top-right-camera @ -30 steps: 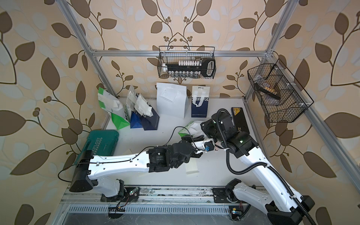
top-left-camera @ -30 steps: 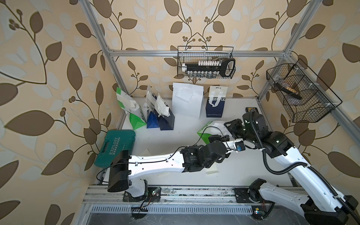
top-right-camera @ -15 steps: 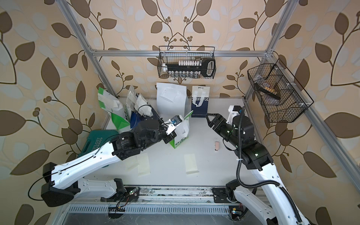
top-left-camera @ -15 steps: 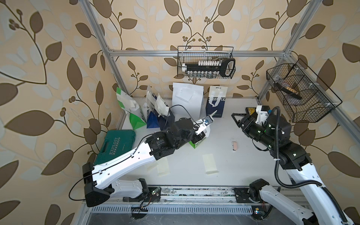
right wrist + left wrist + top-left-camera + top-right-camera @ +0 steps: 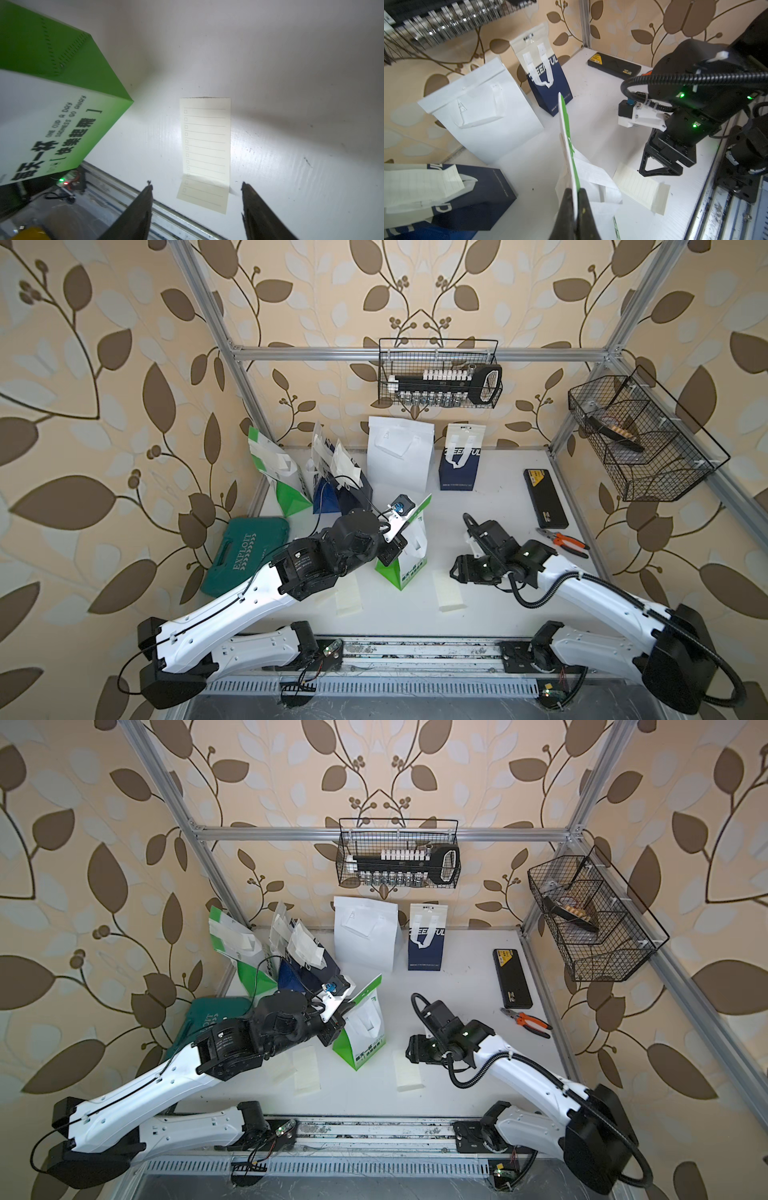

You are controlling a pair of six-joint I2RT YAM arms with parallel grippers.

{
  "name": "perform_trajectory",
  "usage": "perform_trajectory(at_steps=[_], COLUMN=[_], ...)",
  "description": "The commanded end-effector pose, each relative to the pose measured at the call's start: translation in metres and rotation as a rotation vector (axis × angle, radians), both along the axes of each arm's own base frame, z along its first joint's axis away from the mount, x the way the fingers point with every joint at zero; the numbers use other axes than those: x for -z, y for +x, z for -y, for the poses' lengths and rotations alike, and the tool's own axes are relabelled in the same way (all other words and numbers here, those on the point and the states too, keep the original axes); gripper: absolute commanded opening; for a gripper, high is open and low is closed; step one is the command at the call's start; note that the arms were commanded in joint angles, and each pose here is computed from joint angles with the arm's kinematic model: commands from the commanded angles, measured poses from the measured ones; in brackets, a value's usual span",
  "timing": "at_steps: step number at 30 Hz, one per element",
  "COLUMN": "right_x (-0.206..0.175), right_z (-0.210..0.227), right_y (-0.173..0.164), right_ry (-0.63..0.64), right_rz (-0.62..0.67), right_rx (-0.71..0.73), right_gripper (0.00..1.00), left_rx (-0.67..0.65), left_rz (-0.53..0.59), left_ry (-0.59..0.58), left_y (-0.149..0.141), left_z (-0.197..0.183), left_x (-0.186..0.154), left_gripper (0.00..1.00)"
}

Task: Staple the receipts to the bags
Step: Pick up the receipt from the center of the board.

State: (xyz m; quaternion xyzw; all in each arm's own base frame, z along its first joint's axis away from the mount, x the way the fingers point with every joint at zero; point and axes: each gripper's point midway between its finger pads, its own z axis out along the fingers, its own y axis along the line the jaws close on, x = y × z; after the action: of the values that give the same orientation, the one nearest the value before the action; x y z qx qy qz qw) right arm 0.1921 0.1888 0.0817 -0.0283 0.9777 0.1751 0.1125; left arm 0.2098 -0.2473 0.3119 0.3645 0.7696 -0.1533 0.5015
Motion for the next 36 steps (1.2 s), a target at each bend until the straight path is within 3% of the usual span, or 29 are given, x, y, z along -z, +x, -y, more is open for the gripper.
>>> perform_trajectory(at_steps=[1, 5, 12, 20, 25, 29, 36], right_x=[0.004, 0.019, 0.043, 0.071, 0.095, 0.111, 0.106], right_z=[-0.008, -0.012, -0.013, -0.009, -0.007, -0.007, -0.008], right_y=[0.015, 0.028, 0.045, 0.036, 0.018, 0.007, 0.014], right_ry=[-0.095, -0.180, -0.285, -0.453, -0.495, -0.477, -0.469], right_rz=[0.088, 0.100, 0.080, 0.026, -0.066, -0.115, -0.044], right_rx=[-0.106, -0.116, -0.117, -0.197, -0.251, -0.261, -0.238], right_gripper=[0.65, 0.63, 0.61, 0.53, 0.47, 0.36, 0.00], left_rx=[-0.076, -0.172, -0.188, -0.176, -0.168, -0.154, -0.095], left_rz=[-0.027, -0.026, -0.043, -0.024, -0.019, -0.015, -0.020], left_ry=[-0.046, -0.027, -0.040, -0.056, -0.056, -0.050, -0.044], left_y=[-0.001, 0.001, -0.003, -0.007, -0.007, -0.008, -0.012], left_z=[-0.016, -0.040, -0.048, -0.052, -0.051, -0.050, -0.041], left_x=[-0.007, -0.009, -0.011, -0.018, -0.019, -0.017, -0.018], left_gripper=[0.00, 0.00, 0.00, 0.00, 0.00, 0.00, 0.00])
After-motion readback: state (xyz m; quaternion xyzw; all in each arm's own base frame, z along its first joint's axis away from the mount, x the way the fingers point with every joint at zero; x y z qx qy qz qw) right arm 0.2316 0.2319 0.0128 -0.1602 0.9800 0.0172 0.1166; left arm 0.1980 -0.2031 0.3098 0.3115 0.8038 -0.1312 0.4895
